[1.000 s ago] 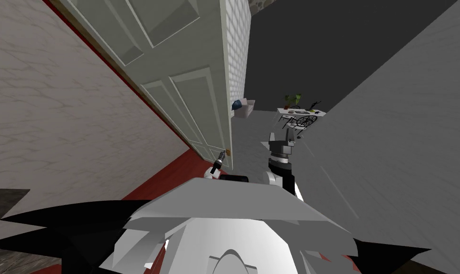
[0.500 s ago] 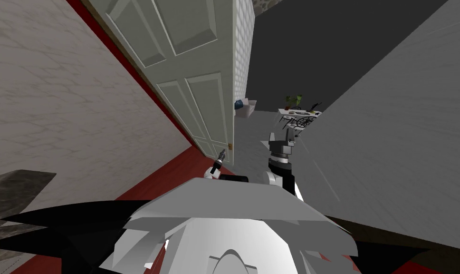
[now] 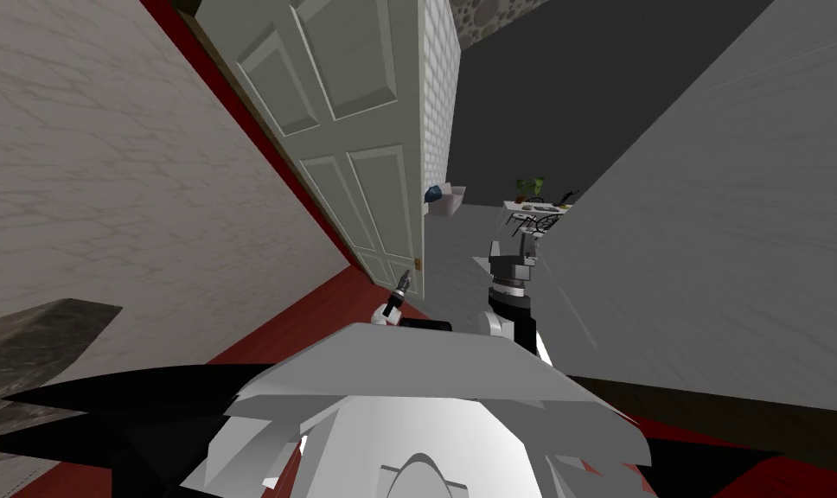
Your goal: Push the door open
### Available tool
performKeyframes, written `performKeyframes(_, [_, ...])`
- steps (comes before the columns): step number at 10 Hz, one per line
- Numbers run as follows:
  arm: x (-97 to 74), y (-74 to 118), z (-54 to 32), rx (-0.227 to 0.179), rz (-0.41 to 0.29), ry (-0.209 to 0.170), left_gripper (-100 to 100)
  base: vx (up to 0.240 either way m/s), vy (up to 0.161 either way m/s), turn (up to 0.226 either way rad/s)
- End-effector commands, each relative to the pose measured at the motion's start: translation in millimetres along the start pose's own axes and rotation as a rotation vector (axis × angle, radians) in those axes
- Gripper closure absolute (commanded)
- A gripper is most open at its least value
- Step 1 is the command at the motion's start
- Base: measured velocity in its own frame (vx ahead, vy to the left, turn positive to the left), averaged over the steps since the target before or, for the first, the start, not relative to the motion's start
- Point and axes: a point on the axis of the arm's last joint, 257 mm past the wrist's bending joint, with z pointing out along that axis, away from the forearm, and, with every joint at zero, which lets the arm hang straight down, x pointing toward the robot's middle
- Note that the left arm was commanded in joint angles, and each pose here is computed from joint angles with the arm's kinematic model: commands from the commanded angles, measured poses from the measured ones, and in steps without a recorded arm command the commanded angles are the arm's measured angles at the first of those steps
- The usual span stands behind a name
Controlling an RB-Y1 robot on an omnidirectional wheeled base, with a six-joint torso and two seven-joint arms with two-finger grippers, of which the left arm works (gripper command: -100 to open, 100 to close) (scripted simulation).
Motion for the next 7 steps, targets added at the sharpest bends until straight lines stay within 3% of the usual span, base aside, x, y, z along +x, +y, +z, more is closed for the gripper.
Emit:
performKeyframes(1, [-2.3,-0.3,-0.5,0.002,0.004,-0.003,-100,0.180,-0.047,-0.020])
performKeyframes(7, [-1.5,-2.2,-0.2,0.013,-0.001,-0.017,-100,0.201,-0.060,-0.022])
